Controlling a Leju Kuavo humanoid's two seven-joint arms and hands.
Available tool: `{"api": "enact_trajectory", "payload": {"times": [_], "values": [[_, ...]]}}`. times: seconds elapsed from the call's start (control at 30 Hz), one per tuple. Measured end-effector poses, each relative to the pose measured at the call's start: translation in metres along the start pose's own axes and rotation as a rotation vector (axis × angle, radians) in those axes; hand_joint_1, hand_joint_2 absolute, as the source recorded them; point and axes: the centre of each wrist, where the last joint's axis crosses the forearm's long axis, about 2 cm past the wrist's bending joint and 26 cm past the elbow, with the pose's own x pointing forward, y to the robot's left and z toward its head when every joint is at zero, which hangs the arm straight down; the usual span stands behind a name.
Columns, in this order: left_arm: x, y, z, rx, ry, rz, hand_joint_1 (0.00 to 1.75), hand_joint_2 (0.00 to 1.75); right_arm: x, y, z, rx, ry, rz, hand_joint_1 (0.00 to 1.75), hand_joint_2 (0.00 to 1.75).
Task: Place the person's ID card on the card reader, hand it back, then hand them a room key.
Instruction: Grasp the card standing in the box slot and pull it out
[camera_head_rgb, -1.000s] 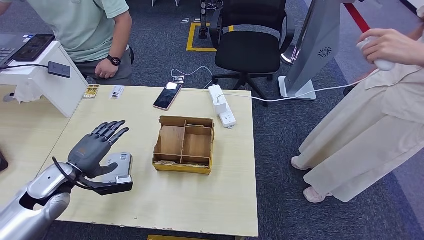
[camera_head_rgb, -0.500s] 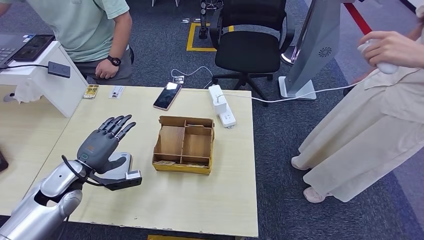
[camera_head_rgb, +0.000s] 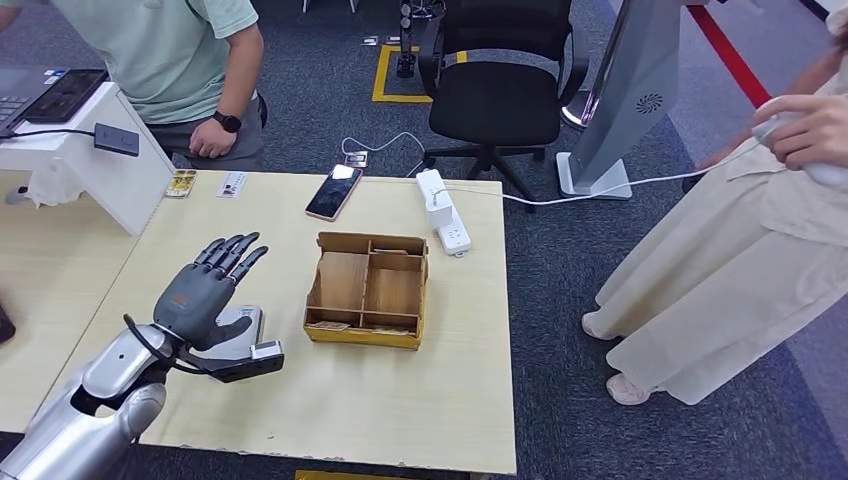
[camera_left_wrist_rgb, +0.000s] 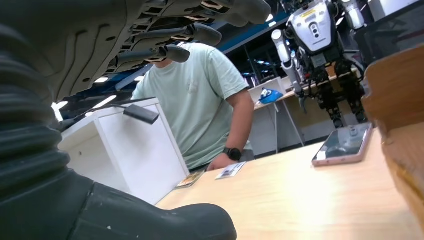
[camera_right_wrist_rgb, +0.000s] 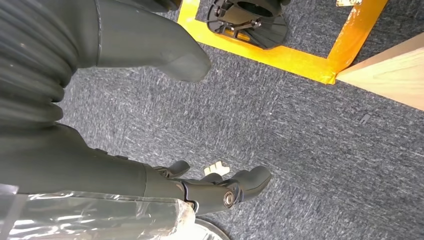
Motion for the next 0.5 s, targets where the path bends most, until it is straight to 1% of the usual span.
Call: {"api": "enact_trajectory", "payload": {"times": [0.13, 0.27, 0.37, 0.5], "values": [[-0.002, -0.007, 0.022, -0.020, 0.017, 0.007, 0.00, 1.75, -0.003, 0.001, 0.001, -0.007, 0.007, -0.007, 0.00, 1.75], [0.000, -0.010, 0.036, -0.031, 0.015, 0.000, 0.00, 1.75, -0.004, 0.001, 0.001, -0.008, 0.010, -0.013, 0.00, 1.75], [0.003, -0.009, 0.040, -0.023, -0.003, -0.010, 0.00, 1.75, -0.004, 0.001, 0.001, -0.009, 0.010, -0.014, 0.00, 1.75], [0.007, -0.004, 0.040, -0.006, -0.041, -0.022, 0.00, 1.75, -0.004, 0.001, 0.001, -0.008, 0.009, -0.013, 0.00, 1.75]]}}
